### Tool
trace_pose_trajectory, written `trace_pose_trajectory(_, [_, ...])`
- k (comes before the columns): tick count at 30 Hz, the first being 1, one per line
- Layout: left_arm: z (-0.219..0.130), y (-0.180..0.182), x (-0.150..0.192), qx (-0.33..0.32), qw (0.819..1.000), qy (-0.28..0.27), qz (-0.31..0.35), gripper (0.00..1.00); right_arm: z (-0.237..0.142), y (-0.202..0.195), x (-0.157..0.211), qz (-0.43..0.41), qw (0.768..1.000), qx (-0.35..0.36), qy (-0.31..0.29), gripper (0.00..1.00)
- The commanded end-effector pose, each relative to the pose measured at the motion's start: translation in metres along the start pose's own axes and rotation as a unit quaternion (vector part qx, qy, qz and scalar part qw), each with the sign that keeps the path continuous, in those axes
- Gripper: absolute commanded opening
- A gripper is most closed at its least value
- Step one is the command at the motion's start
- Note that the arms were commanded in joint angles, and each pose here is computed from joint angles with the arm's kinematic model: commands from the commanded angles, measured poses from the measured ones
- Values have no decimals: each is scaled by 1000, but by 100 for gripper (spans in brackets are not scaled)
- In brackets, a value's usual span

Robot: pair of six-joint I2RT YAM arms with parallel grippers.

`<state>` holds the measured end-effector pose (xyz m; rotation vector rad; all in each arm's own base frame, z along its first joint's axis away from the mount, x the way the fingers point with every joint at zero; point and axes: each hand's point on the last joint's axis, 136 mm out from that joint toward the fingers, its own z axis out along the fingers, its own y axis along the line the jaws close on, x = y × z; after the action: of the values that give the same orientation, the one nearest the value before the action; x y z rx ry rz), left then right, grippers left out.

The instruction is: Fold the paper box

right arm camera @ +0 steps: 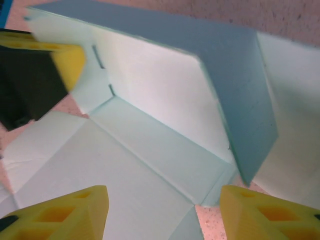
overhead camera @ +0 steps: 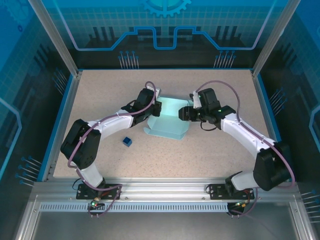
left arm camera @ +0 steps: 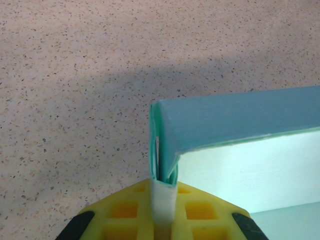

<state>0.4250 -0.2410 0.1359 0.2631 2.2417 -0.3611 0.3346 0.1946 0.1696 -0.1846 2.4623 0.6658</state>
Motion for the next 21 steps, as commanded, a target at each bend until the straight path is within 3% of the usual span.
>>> trace_pose_trajectory(1, [-7,-1,-6,-4,1000,-6,-2,3,-31,0,-3,-43,999,4,-5,62])
trace_pose_trajectory(5, [-10,-3,-8,2,1000,-7,-6,3,-56,-12,-4,-62,998,10,-22,62])
trace_pose_trajectory(10, [-12,-7,-9,11,1000,-8,-9,3,-71,-51,-5,-22,998,35,-47,59])
trace_pose_trajectory(18, [-17,-11,-13,24,1000,-11,-14,3,-48,-85,5,19,999,15,-47,39])
trace_pose_trajectory(21, [-18,-13,-13,28,999,-12,-15,3,-33,-81,11,19,999,-18,-38,37])
